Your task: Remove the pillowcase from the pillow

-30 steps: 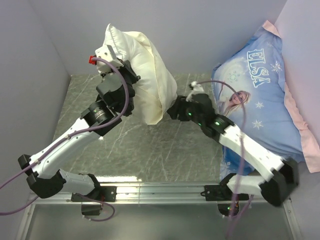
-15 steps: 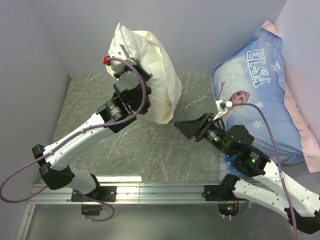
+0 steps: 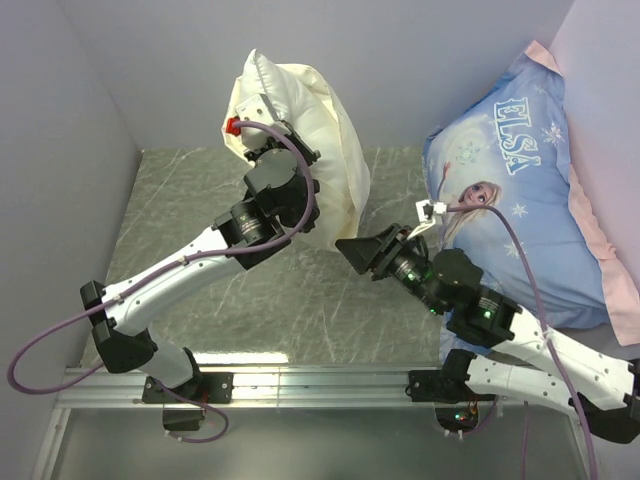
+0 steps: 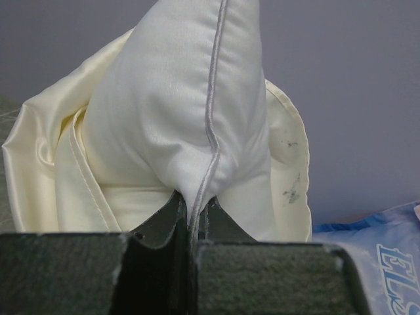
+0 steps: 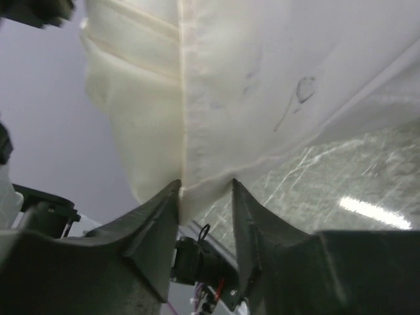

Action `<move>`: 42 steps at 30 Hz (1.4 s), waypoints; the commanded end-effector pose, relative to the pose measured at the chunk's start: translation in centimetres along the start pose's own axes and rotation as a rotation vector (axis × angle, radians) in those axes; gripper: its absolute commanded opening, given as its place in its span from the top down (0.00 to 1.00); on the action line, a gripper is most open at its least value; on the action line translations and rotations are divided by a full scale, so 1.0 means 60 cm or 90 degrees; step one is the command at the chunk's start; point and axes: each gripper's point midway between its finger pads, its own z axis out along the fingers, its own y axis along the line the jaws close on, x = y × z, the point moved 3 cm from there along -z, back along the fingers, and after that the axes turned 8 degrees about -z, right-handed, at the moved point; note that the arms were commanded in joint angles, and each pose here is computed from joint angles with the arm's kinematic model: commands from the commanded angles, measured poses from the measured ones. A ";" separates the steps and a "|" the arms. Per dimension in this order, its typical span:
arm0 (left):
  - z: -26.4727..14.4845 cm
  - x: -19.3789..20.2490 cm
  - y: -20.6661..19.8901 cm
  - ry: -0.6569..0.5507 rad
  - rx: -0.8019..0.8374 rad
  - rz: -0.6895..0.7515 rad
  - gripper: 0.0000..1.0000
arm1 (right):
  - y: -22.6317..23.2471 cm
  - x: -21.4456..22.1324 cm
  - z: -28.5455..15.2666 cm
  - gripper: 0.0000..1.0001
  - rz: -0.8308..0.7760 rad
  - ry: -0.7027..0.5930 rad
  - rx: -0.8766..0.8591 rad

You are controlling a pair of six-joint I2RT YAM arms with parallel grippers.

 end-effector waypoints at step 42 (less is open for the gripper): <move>-0.023 -0.206 -0.106 -0.071 0.076 -0.102 0.99 | -0.278 0.273 0.104 1.00 -0.170 0.195 0.383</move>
